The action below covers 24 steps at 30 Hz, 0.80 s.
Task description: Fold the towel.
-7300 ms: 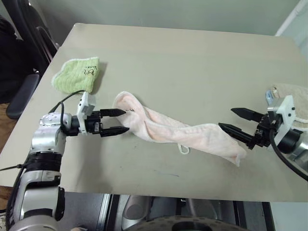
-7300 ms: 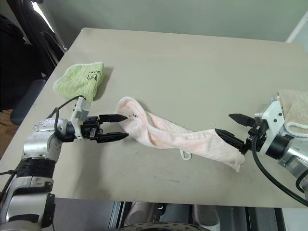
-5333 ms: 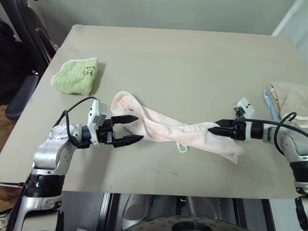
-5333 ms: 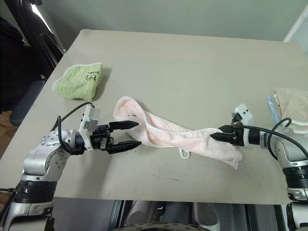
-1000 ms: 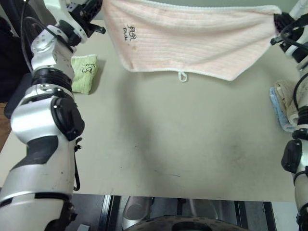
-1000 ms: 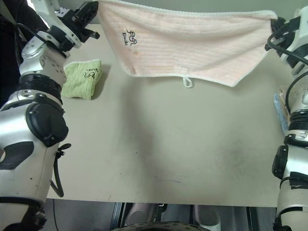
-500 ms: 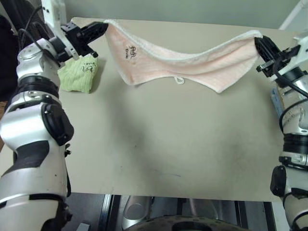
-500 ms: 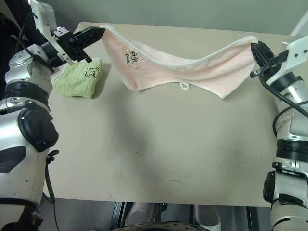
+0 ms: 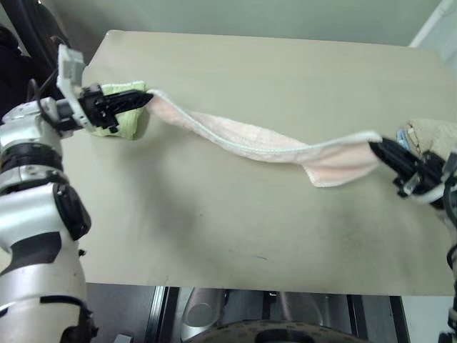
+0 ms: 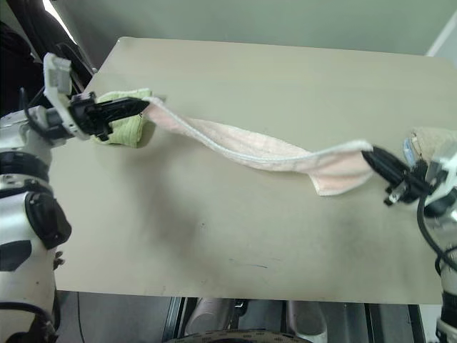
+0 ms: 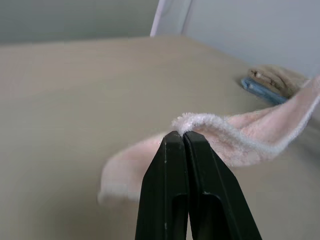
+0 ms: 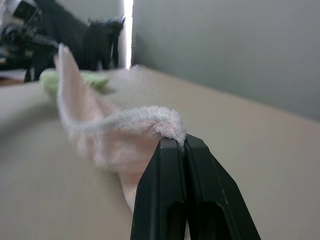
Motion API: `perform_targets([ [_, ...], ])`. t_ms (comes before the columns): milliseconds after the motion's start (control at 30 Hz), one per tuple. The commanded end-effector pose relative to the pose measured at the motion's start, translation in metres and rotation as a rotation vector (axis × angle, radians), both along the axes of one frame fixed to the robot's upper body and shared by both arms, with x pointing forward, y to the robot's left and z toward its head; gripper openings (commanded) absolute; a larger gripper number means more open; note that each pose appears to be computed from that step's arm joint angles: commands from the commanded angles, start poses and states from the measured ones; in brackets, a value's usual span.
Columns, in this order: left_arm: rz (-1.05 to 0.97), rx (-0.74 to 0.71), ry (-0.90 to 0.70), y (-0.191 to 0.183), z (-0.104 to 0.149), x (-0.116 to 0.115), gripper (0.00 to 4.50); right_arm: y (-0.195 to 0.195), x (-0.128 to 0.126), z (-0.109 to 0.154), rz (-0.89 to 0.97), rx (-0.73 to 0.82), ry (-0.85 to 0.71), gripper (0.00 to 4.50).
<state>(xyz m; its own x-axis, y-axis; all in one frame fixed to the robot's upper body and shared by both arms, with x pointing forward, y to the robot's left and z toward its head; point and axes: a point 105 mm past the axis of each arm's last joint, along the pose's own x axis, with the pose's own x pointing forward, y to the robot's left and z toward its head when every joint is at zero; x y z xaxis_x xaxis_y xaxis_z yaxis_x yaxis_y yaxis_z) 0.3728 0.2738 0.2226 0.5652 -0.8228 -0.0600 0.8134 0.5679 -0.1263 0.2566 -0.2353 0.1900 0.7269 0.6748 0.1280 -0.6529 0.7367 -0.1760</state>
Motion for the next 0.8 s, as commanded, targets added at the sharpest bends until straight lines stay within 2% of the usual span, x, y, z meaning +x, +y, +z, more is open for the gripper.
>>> perform_targets([
  [33,-0.03,0.016,-0.001,0.012,0.007,-0.016,0.02,0.004,-0.017,0.011,0.038,-0.024,-0.062,0.0],
  [200,0.049,0.062,0.108,0.04,-0.014,-0.034,0.02,0.009,-0.037,-0.006,0.098,-0.065,0.0,0.0],
  [333,0.075,0.169,0.224,0.056,-0.046,-0.051,0.02,0.013,-0.044,-0.021,0.133,-0.12,0.038,0.0],
  [500,0.144,0.228,0.357,0.083,-0.076,-0.078,0.02,0.023,-0.055,-0.03,0.198,-0.155,0.069,0.0],
  [800,0.15,0.268,0.358,0.091,-0.073,-0.085,0.02,0.028,-0.083,-0.043,0.299,-0.239,0.144,0.0],
])
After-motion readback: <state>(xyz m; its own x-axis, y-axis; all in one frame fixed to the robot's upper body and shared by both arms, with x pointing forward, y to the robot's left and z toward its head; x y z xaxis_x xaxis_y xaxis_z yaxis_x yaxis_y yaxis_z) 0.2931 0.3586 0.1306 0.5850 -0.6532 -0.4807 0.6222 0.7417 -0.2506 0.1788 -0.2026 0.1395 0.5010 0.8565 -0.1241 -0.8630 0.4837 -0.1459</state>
